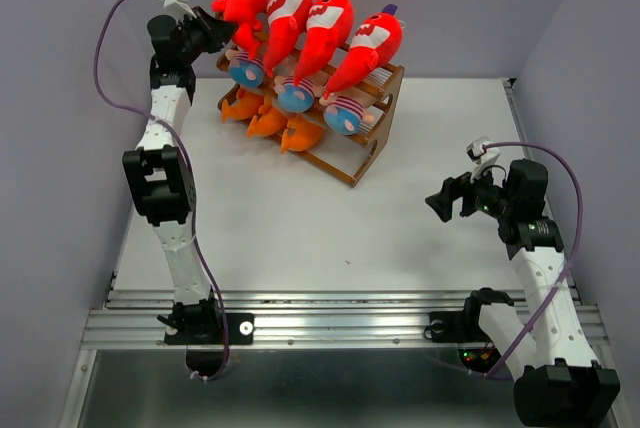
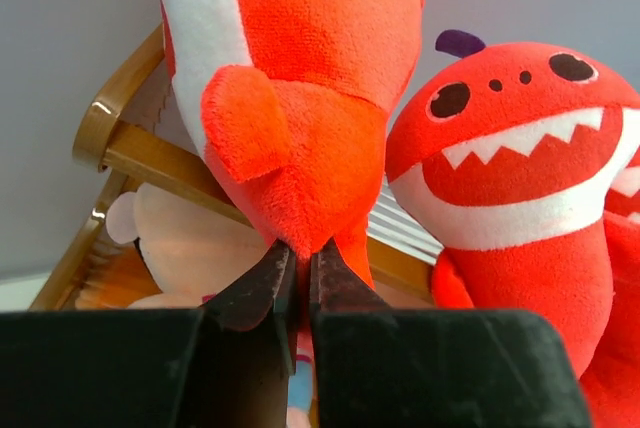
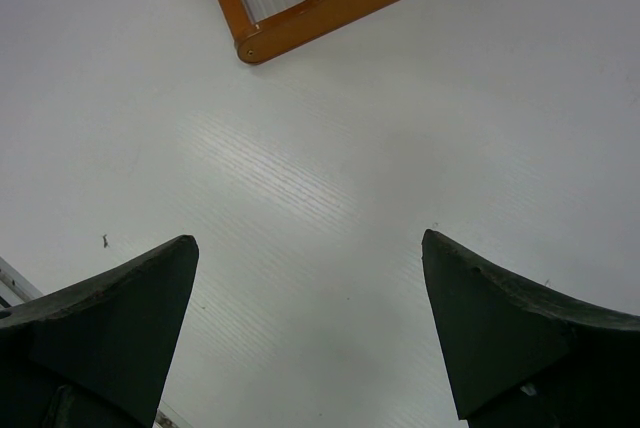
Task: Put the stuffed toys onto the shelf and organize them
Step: Place the stuffed toy onto shelf
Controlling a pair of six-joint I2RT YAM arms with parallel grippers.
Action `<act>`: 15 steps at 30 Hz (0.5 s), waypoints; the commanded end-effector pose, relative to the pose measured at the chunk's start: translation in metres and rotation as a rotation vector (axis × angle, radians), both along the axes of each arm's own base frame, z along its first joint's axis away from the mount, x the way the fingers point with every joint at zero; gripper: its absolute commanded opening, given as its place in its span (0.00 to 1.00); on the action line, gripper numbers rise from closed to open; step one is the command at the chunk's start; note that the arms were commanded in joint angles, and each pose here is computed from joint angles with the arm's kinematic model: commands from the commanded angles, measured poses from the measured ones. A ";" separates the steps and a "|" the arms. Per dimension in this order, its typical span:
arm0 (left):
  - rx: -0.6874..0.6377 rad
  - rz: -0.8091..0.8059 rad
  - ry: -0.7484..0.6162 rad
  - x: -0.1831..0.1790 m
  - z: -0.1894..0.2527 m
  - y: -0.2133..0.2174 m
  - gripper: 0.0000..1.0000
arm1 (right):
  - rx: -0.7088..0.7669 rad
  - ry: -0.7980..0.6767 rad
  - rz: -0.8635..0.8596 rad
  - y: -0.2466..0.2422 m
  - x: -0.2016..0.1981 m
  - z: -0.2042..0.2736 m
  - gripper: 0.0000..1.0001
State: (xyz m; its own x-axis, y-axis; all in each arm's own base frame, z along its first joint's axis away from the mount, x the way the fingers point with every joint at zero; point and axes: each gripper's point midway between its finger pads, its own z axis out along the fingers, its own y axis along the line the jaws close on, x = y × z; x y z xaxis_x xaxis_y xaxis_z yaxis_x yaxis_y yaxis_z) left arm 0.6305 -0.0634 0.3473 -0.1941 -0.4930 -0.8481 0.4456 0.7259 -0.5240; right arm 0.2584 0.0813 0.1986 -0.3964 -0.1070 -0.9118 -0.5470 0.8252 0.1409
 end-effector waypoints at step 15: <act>0.401 0.155 -0.305 -0.025 0.084 0.001 0.00 | -0.009 -0.064 0.001 -0.002 0.008 0.009 0.98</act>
